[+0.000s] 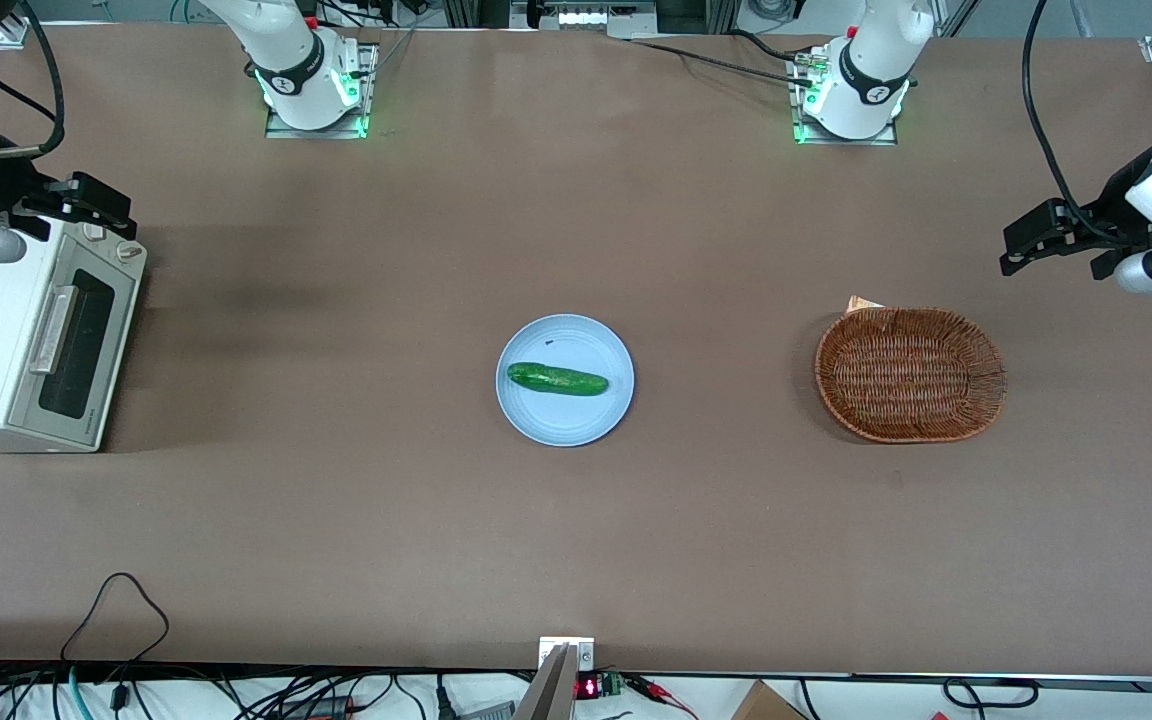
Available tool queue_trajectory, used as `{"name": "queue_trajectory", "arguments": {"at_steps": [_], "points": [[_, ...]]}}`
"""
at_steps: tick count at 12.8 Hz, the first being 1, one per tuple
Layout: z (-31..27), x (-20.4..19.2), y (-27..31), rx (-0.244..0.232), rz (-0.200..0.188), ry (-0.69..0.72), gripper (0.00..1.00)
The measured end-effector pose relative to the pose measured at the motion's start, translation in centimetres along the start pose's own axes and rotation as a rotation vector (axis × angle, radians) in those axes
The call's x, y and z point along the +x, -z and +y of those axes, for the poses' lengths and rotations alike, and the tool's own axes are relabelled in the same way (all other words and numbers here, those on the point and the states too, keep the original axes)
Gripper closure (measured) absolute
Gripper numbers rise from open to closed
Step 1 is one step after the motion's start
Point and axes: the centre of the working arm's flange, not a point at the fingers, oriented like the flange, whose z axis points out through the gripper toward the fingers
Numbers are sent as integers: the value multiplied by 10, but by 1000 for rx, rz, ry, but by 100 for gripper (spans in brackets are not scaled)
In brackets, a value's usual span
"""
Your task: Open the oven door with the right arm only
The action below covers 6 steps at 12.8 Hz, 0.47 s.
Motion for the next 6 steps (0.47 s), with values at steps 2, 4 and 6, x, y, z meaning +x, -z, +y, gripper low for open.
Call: {"name": "queue_trajectory", "arguments": {"at_steps": [2,4,6], "points": [[0,0,0,0,-1,0,0],[0,1,-1,0,-2,0,0],[0,1,-2,0,-4,2,0]]}}
